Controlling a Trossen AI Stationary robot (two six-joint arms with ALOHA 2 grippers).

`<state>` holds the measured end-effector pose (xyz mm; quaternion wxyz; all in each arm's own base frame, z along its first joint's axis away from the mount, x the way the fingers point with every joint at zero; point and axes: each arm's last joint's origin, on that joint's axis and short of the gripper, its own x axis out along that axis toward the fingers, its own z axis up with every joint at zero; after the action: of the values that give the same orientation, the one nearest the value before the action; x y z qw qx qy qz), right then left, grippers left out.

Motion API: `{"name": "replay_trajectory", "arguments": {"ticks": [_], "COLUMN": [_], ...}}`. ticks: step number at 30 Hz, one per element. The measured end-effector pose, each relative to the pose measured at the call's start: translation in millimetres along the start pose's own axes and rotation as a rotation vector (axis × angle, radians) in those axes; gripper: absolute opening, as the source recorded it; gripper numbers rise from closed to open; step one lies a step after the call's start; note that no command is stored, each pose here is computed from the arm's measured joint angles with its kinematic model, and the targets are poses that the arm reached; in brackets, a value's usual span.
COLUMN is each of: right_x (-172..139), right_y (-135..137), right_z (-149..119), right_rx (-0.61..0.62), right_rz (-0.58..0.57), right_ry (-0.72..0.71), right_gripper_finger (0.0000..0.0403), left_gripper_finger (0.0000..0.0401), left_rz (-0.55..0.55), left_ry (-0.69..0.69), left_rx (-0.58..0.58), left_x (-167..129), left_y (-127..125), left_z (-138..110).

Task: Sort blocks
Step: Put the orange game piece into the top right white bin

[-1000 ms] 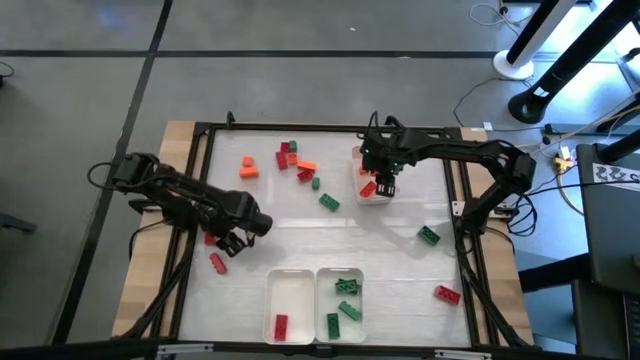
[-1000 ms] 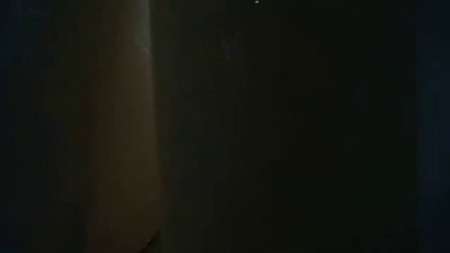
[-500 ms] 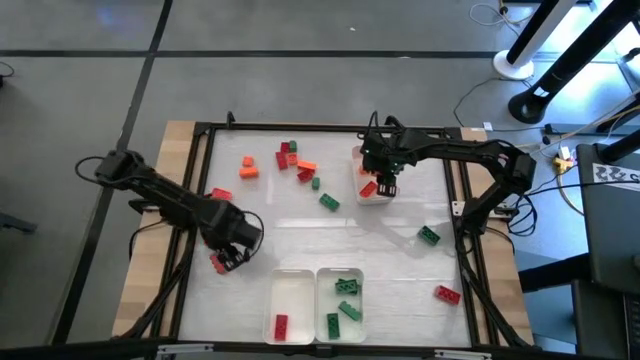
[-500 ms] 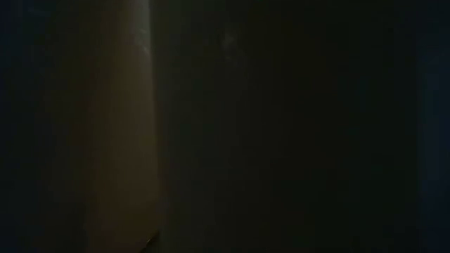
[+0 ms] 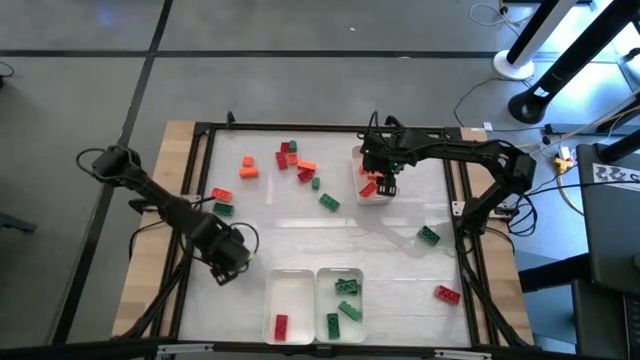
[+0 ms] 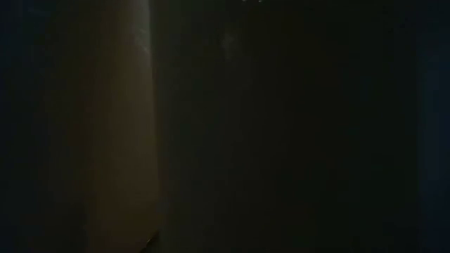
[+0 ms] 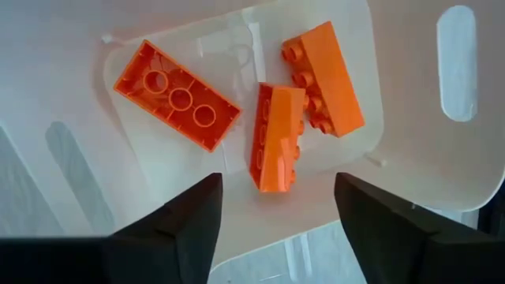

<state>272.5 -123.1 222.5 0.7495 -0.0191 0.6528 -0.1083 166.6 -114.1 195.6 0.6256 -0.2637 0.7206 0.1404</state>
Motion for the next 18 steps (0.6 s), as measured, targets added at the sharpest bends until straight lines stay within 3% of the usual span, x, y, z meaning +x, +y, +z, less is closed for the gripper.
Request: {"name": "replay_trajectory", "arguments": {"ticks": [5, 18], "right_x": [-0.1, -0.1], "right_y": [0.3, 0.3], "right_z": [-0.9, -1.0], "right_rx": [-0.001, -0.001], "right_rz": [0.003, 0.004], "right_ry": [0.008, 0.009], "right_gripper_finger": [0.0250, 0.0250], "left_gripper_finger": [0.0219, 0.0219], "left_rz": [-0.045, 0.059], "left_ry": [-0.093, -0.095], "left_rx": [0.281, 0.860], "left_x": [1.7, 5.4], "left_y": [-11.2, -11.0], "left_z": [-4.0, -19.1]}}
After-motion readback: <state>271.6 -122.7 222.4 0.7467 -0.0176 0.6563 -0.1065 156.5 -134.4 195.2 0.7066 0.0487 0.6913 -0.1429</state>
